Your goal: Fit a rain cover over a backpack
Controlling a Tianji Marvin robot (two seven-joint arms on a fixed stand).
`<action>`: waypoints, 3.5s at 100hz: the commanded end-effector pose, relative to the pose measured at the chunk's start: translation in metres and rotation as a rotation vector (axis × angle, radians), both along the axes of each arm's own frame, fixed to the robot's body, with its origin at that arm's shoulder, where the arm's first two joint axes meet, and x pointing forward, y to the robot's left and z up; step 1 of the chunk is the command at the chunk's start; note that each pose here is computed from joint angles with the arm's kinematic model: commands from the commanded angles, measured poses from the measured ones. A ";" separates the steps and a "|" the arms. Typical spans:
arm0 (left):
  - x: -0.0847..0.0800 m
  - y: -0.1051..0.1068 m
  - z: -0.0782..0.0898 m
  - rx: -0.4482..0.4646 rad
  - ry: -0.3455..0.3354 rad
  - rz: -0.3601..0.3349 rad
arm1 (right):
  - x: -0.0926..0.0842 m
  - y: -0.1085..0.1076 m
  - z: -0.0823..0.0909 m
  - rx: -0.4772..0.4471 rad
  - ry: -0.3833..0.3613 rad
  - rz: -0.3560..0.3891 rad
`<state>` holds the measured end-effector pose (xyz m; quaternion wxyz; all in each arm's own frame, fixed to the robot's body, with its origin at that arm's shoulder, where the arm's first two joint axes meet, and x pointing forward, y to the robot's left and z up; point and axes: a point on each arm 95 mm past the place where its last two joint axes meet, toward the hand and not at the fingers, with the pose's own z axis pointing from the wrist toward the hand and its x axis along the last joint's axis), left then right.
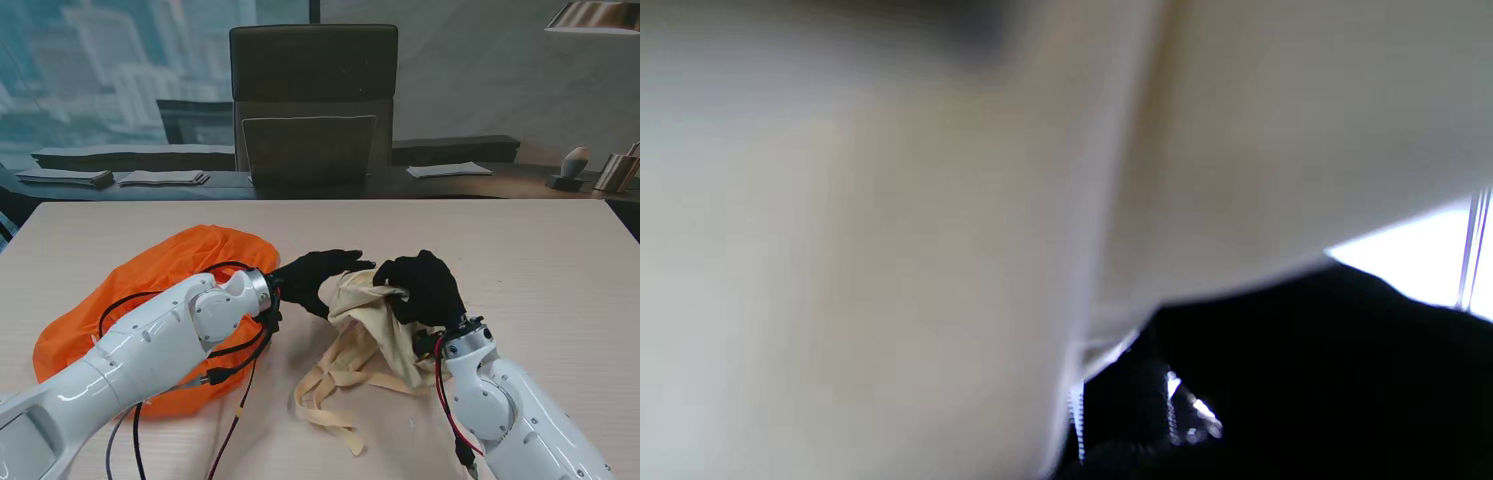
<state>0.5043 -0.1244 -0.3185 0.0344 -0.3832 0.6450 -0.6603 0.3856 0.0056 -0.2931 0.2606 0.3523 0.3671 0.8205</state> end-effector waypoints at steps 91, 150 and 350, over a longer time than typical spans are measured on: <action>-0.011 0.017 0.047 -0.444 0.020 0.311 | 0.006 -0.030 0.013 0.056 0.080 0.025; -0.012 0.050 0.050 -0.558 0.092 0.508 | 0.037 -0.043 -0.015 0.010 0.174 -0.129; -0.054 0.100 -0.032 0.422 0.122 0.376 | 0.074 -0.001 0.093 0.273 -0.250 -0.130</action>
